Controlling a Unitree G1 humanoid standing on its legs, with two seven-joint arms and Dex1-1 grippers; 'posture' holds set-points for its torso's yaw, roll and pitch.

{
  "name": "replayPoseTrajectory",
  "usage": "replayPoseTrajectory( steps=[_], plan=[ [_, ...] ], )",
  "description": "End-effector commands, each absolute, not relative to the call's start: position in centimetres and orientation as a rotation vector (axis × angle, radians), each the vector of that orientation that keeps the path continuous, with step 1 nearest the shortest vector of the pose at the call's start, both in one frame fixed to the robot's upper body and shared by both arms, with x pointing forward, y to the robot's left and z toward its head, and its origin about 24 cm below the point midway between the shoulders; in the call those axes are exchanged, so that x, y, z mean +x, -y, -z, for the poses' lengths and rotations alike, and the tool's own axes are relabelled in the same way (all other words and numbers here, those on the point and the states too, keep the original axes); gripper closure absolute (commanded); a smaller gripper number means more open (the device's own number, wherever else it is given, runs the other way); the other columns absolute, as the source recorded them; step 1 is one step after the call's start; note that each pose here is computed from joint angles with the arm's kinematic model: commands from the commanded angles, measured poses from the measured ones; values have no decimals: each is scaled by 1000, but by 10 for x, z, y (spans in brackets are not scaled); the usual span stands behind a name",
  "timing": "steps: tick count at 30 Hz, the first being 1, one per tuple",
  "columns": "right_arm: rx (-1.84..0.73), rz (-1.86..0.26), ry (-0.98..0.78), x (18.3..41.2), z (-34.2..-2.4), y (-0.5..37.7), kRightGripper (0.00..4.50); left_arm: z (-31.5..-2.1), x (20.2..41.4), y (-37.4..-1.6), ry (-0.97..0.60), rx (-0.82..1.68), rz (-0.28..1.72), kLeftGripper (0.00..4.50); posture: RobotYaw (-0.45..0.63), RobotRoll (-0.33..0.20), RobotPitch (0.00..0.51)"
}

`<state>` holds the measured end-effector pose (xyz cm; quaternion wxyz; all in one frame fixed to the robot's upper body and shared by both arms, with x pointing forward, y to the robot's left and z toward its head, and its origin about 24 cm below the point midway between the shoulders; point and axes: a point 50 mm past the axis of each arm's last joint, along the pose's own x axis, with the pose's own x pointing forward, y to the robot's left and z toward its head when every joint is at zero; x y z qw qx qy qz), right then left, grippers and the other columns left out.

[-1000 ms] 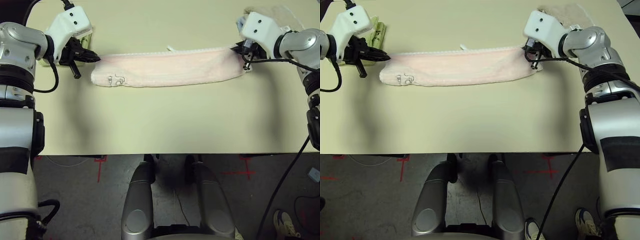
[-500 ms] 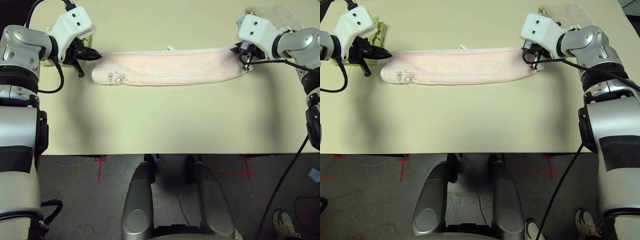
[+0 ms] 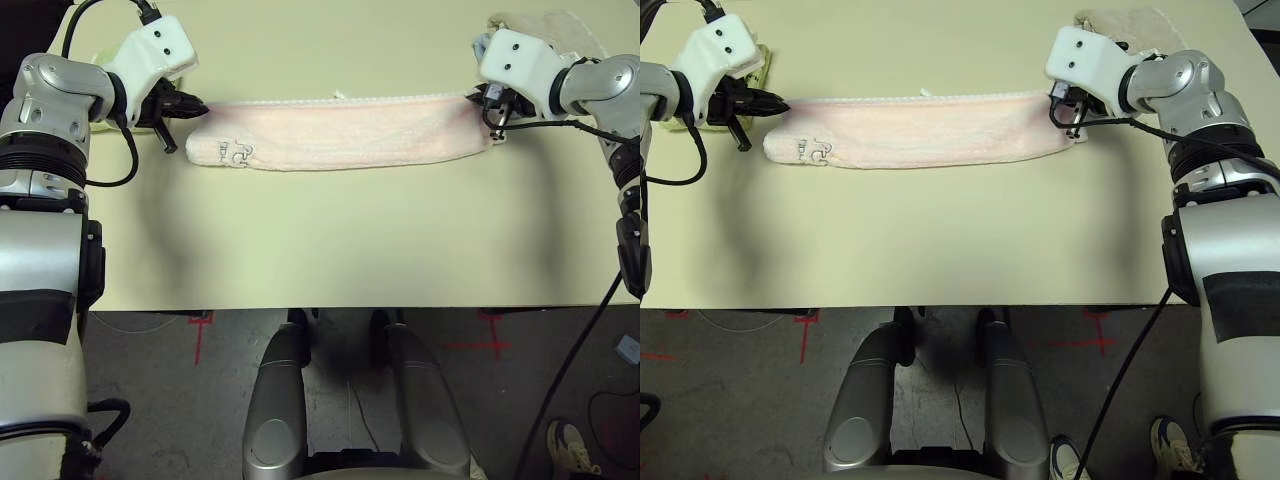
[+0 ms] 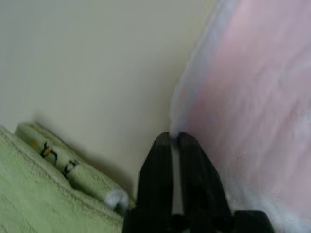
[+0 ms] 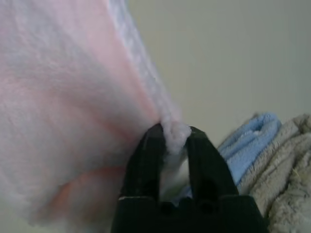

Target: Fold the towel and set it aside.

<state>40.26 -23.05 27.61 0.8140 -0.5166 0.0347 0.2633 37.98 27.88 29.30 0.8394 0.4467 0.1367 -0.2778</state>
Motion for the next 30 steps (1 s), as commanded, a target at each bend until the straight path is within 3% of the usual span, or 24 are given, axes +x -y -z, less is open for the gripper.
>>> replayPoseTrajectory(
  steps=[1, 6, 8, 12, 16, 21, 30],
  plan=[
    [-1064, -542, -94, 401, -273, 241, 2111, -292, 376, -290, -327, 935, 551, 2667, 54, 0, 337],
    [-895, -532, -1, 398, -287, 245, 242, -308, 374, -291, -253, 943, 512, 734, 52, 0, 336],
    [-782, -573, 59, 395, -294, 244, 0, -317, 373, -288, -174, 890, 533, 50, 52, 0, 336],
    [-461, -729, 161, 389, -304, 241, 0, -333, 367, -279, 9, 711, 659, 50, 54, 0, 335],
    [-147, -848, 144, 385, -302, 243, 0, -340, 361, -267, 139, 552, 862, 50, 60, 0, 335],
    [92, -954, 17, 373, -287, 256, 0, -321, 351, -261, 72, 541, 1121, 50, 61, 0, 335],
    [344, -920, -106, 353, -262, 278, 0, -282, 343, -250, 89, 569, 1256, 50, 54, 0, 332]
  ],
)
